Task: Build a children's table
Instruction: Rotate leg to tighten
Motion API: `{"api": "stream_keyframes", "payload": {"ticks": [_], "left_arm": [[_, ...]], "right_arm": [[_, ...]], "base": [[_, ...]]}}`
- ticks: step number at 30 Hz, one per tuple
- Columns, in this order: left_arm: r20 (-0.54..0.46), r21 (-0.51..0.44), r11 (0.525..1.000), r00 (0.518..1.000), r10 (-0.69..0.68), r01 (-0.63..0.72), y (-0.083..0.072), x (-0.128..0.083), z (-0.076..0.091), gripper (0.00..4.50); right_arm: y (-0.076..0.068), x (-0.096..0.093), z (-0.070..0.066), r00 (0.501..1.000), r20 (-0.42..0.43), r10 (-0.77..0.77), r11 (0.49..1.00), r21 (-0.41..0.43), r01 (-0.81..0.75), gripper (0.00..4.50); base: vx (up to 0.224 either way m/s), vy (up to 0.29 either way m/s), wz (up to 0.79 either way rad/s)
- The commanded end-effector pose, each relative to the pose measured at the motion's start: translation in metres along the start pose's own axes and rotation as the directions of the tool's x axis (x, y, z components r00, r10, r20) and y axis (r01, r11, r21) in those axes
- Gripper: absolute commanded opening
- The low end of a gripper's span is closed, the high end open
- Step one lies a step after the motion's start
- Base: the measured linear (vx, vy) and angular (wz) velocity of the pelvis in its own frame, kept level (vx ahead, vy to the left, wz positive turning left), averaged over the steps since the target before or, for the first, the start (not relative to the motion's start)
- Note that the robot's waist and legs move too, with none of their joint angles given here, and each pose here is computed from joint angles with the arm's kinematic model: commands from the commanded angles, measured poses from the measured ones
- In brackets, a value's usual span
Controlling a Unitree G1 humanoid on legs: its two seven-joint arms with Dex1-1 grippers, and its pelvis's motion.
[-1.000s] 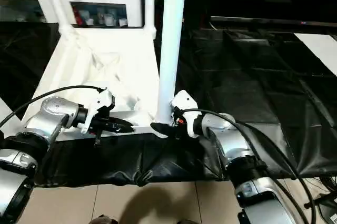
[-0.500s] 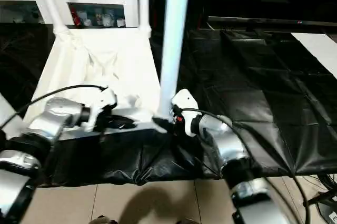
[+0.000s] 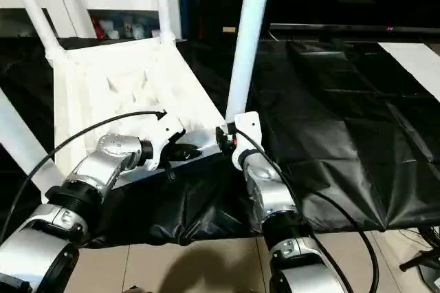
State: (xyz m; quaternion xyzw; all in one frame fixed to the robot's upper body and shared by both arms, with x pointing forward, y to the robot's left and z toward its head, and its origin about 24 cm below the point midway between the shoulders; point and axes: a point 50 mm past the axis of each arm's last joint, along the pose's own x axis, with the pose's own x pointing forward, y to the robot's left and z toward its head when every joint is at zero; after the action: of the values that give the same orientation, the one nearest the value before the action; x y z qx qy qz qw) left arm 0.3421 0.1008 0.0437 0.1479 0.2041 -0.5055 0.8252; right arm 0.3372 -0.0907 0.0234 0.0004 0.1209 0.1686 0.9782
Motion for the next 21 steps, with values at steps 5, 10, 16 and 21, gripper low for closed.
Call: {"api": "stream_keyframes", "payload": {"ticks": [5,10,16,21], "left_arm": [[-0.011,0.042,0.988,0.989,-0.150,0.150,-0.014,0.000,-0.009,0.00],[-0.015,0.077,0.967,0.970,-0.244,0.244,-0.010,-0.018,-0.014,0.00],[-0.022,0.086,0.934,0.938,-0.346,0.347,-0.006,-0.037,-0.016,0.00],[-0.082,0.098,0.906,0.910,-0.406,0.412,-0.003,-0.052,-0.022,0.00]], "right_arm": [[0.034,0.002,0.014,0.973,0.084,0.213,0.976,-0.061,-0.209,3.87],[0.016,-0.009,0.020,0.933,0.086,0.350,0.929,-0.155,-0.335,4.29],[-0.001,-0.029,0.024,0.792,-0.005,0.611,0.774,-0.206,-0.599,4.29],[-0.009,-0.042,0.027,0.627,-0.124,0.769,0.594,-0.223,-0.773,4.13]], "base": [[0.000,0.000,0.00],[0.000,0.000,0.00],[0.000,0.000,0.00],[0.000,0.000,0.00]]}}
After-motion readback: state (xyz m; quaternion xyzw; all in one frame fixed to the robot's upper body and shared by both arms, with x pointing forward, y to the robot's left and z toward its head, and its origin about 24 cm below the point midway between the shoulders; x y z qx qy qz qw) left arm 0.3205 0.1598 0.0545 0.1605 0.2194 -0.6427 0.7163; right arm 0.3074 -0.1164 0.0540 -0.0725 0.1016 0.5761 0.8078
